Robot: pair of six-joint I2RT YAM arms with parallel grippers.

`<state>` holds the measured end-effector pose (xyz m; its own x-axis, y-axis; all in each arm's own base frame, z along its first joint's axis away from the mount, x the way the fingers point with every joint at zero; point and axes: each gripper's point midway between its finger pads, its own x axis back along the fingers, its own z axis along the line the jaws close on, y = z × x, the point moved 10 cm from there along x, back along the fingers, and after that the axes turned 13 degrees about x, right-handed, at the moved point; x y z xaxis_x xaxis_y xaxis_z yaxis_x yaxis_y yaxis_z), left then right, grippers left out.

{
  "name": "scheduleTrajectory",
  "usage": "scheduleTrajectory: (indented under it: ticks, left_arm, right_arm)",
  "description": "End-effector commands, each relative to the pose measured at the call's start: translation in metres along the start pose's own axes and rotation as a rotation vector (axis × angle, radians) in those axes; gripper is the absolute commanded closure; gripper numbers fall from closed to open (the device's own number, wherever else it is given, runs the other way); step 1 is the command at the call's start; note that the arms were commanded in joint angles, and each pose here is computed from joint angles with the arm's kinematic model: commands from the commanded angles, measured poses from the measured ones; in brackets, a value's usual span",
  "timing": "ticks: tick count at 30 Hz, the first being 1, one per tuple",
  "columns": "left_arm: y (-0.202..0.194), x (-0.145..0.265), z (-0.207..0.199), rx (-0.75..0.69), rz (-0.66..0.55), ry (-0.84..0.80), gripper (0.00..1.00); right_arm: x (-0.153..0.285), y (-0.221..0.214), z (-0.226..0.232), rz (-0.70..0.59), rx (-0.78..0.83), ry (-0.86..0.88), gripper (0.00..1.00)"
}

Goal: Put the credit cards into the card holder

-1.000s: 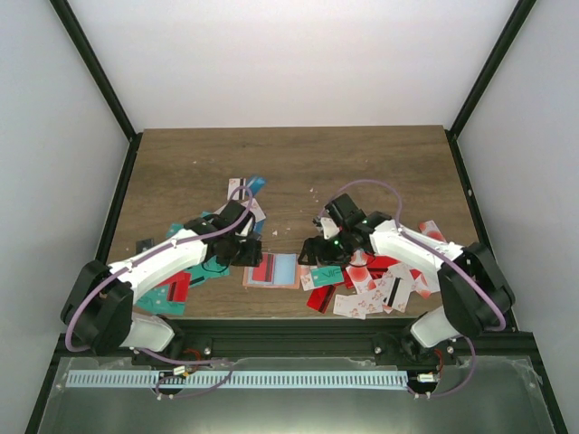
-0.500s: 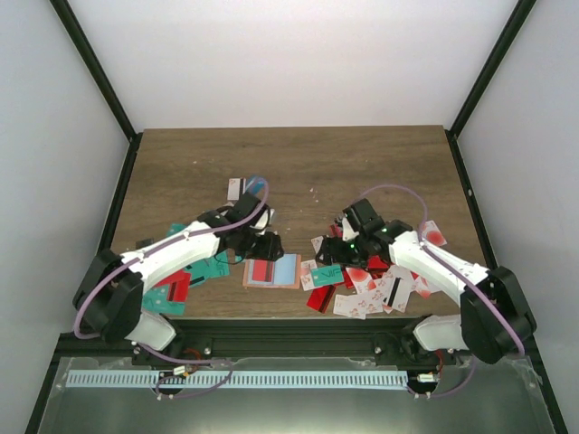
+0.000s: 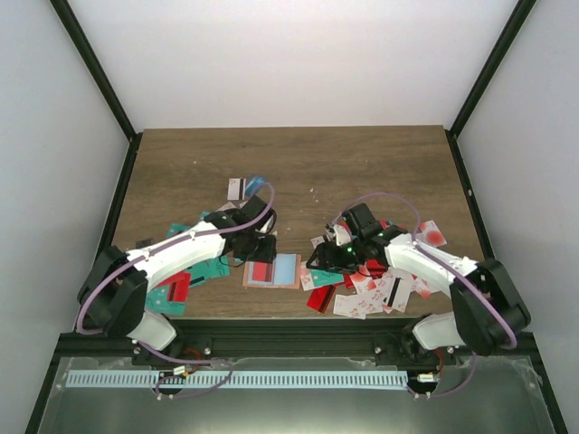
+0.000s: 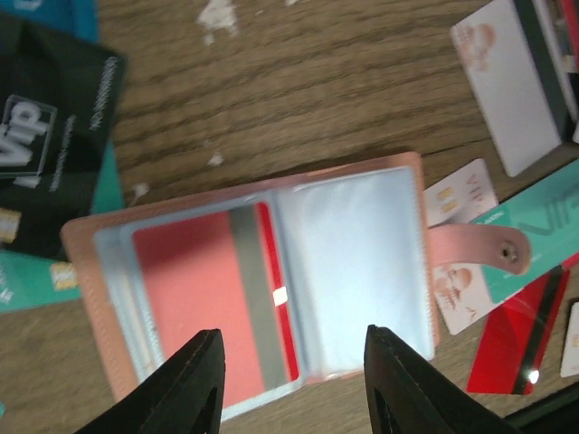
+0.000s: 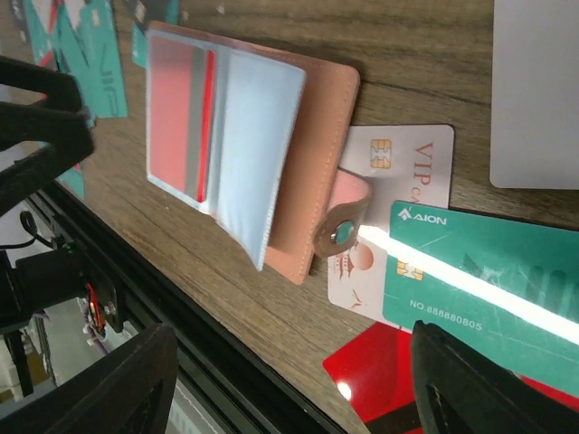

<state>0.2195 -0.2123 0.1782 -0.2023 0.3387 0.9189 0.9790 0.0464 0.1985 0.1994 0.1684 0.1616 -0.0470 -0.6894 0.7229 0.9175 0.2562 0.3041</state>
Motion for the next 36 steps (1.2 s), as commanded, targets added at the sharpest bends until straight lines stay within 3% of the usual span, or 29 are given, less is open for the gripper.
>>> scheduleTrajectory:
  ticks: [1,9,14,19,29,33,36]
  left_arm:
    - [-0.008,0.006,0.014,0.037,-0.023,0.066,0.54]
    - [-0.013,0.003,0.025,0.068,-0.028,0.113,0.53]
    - [-0.015,0.001,0.038,0.091,-0.021,0.136,0.49]
    - [-0.018,-0.003,0.048,0.112,-0.002,0.159,0.48]
    - [-0.022,-0.018,0.060,0.129,0.080,0.054,0.32]
    - [-0.025,-0.027,0.065,0.147,0.102,0.039,0.29]
    - [-0.024,-0.030,0.066,0.157,0.110,0.022,0.28]
  right_arm:
    - [-0.008,0.013,0.000,0.015,0.041,0.043,0.28]
    - [-0.030,0.019,0.003,0.094,0.082,-0.003,0.33]
    - [-0.039,0.023,0.003,0.121,0.092,-0.037,0.48]
    - [-0.046,0.021,0.001,0.154,0.096,-0.057,0.57]
    - [-0.052,0.014,-0.004,0.188,0.094,-0.062,0.78]
    - [-0.052,0.016,-0.003,0.191,0.105,-0.067,0.81]
    - [-0.048,0.020,0.001,0.188,0.122,-0.065,0.73]
